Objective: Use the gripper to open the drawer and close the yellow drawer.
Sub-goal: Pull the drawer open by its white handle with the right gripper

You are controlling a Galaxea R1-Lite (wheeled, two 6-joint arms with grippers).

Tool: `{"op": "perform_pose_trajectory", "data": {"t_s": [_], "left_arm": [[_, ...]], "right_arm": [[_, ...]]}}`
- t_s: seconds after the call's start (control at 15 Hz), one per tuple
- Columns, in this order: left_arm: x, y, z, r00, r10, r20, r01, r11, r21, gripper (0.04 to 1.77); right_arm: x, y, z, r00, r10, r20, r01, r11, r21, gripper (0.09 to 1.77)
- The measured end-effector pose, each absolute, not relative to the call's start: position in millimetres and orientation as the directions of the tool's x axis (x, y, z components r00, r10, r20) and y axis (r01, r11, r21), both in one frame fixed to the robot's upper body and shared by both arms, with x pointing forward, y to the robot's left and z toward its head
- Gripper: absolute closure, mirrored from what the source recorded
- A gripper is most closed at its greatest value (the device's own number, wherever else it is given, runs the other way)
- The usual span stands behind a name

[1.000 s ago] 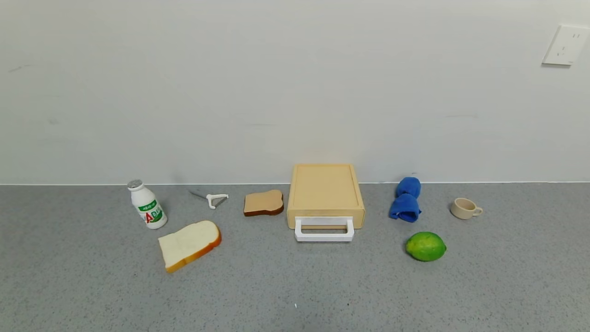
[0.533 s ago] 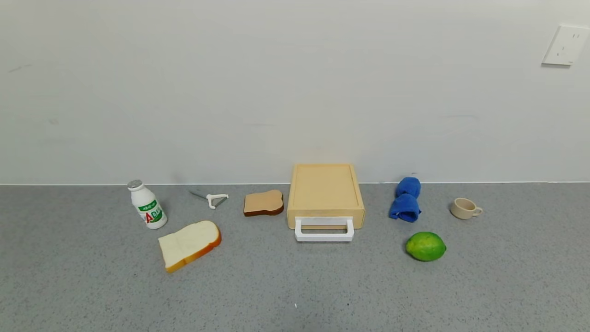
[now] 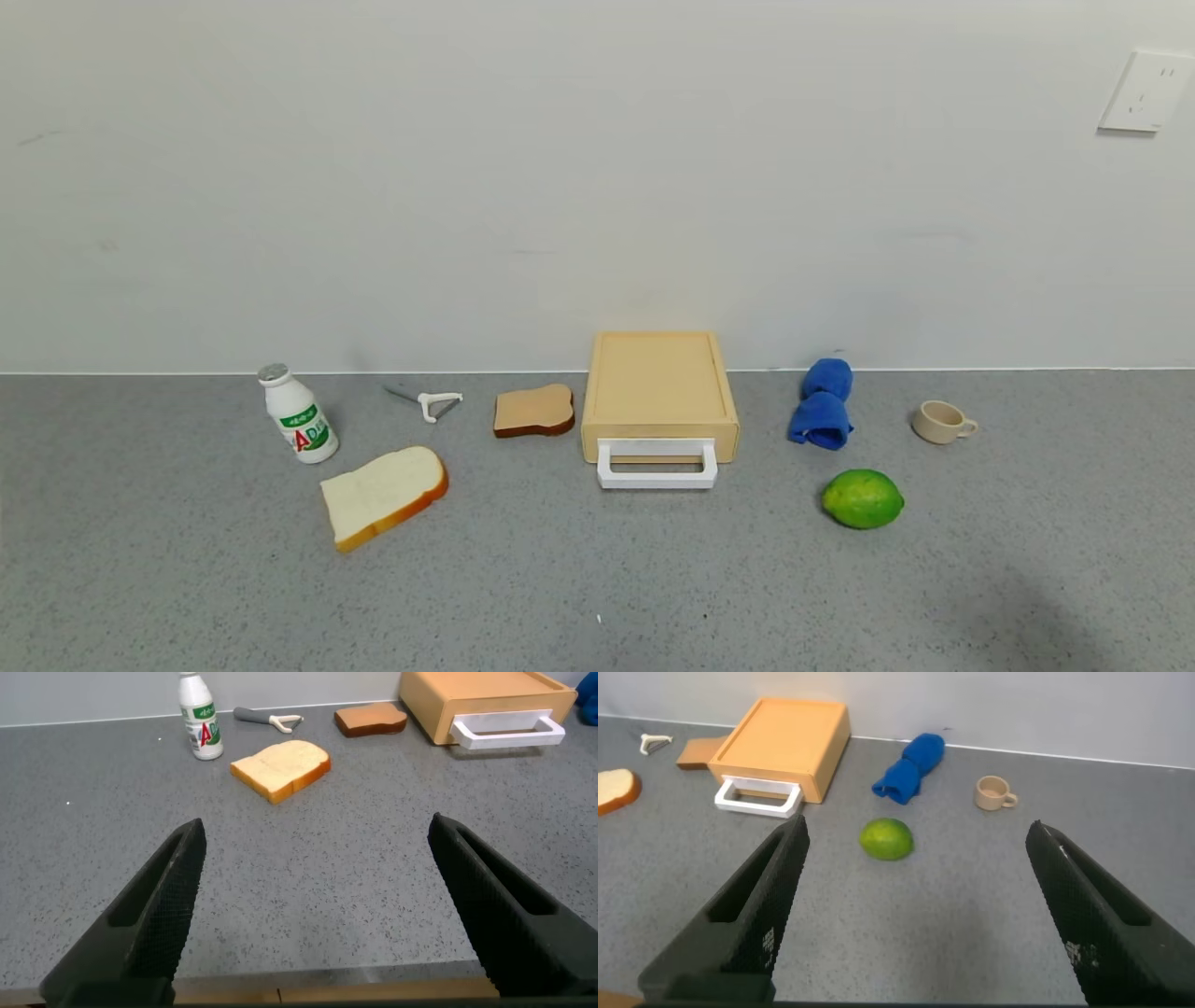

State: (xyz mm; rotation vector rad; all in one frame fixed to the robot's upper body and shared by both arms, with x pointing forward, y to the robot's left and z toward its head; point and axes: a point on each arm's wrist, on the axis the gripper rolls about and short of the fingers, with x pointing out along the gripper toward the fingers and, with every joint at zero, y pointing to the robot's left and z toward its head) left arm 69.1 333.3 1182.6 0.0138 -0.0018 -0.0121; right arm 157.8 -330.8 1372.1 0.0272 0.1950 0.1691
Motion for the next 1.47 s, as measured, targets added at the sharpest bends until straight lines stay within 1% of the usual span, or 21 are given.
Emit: {"op": "perform_pose_trajectory", "data": {"t_s": [0.2, 0.47, 0.73, 1.0, 1.47], "left_arm": [[69.1, 333.3, 1182.6, 1.000, -0.013, 0.002, 0.013, 1.000, 0.013, 0.09], [69.1, 333.3, 1182.6, 1.000, -0.013, 0.002, 0.013, 1.000, 0.014, 0.09], [69.1, 333.3, 1182.6, 1.000, -0.013, 0.002, 0.013, 1.000, 0.013, 0.09], [69.1, 333.3, 1182.6, 1.000, -0.013, 0.002, 0.013, 1.000, 0.013, 0.09], [69.1, 333.3, 1182.6, 1.000, -0.013, 0.002, 0.013, 1.000, 0.013, 0.09]], "right_arm": [[206.8, -319.0, 1392.2, 0.919, 0.262, -0.295, -0.258, 0.965, 0.055, 0.15], [271.3, -292.5, 1394.5, 0.833, 0.347, -0.430, -0.369, 0.929, 0.034, 0.15], [324.4, -255.8, 1381.3, 0.716, 0.403, -0.570, -0.471, 0.881, 0.032, 0.15], [366.0, -200.3, 1361.5, 0.609, 0.460, -0.646, -0.573, 0.818, 0.042, 0.15], [415.3, -118.1, 1315.4, 0.502, 0.492, -0.712, -0.641, 0.764, 0.075, 0.15]]}}
